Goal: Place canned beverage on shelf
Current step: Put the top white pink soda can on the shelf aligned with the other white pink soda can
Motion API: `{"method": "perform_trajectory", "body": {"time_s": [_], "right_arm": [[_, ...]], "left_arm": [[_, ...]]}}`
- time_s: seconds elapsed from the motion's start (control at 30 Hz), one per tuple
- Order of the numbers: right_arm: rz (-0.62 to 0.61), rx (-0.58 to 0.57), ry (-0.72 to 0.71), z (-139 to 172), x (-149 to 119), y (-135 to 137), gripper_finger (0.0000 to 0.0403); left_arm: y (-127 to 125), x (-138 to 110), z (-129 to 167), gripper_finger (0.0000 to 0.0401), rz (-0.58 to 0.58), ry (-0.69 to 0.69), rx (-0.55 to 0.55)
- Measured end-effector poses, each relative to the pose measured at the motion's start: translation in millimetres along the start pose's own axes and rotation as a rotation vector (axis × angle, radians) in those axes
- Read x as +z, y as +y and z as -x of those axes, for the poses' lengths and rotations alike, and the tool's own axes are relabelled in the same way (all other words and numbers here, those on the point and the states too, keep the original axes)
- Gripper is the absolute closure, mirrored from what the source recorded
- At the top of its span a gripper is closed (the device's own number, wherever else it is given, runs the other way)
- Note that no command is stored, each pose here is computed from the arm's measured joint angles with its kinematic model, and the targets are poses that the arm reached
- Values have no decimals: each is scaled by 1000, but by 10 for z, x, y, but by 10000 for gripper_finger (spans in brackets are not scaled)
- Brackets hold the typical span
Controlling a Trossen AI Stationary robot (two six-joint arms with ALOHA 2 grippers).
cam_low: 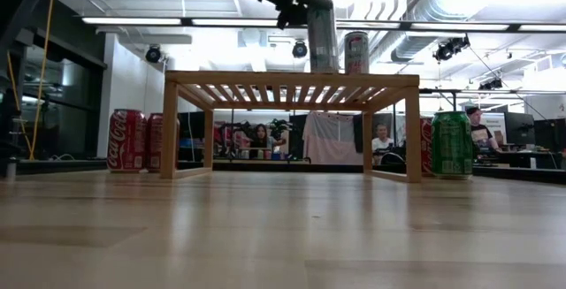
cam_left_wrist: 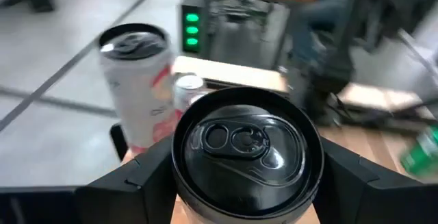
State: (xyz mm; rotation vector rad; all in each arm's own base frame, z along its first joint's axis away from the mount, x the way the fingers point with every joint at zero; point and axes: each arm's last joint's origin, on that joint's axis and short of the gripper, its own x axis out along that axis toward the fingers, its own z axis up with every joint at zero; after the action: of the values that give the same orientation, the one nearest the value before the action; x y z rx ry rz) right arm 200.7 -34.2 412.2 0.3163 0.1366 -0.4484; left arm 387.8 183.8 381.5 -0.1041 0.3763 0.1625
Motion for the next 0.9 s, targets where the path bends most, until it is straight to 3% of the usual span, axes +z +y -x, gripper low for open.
{"method": "perform_trajectory", "body": {"time_s": [0.2,0.33,0.5,0.9], "right_arm": [[48,-164,80,-78,-125,-58,73],[63,-242,52,-33,-109,-90,73],[112,-341,18,131,-16,-139,73],[128,-369,-44,372,182,-161,73]], "left_arm": [[-221,-2,-76,163,117,5,111],[-450,16,-123,163,94,-15,210],[-657,116,-210,163,68,-155,297],[-571,-57,-731,163,119,-196,322]]}}
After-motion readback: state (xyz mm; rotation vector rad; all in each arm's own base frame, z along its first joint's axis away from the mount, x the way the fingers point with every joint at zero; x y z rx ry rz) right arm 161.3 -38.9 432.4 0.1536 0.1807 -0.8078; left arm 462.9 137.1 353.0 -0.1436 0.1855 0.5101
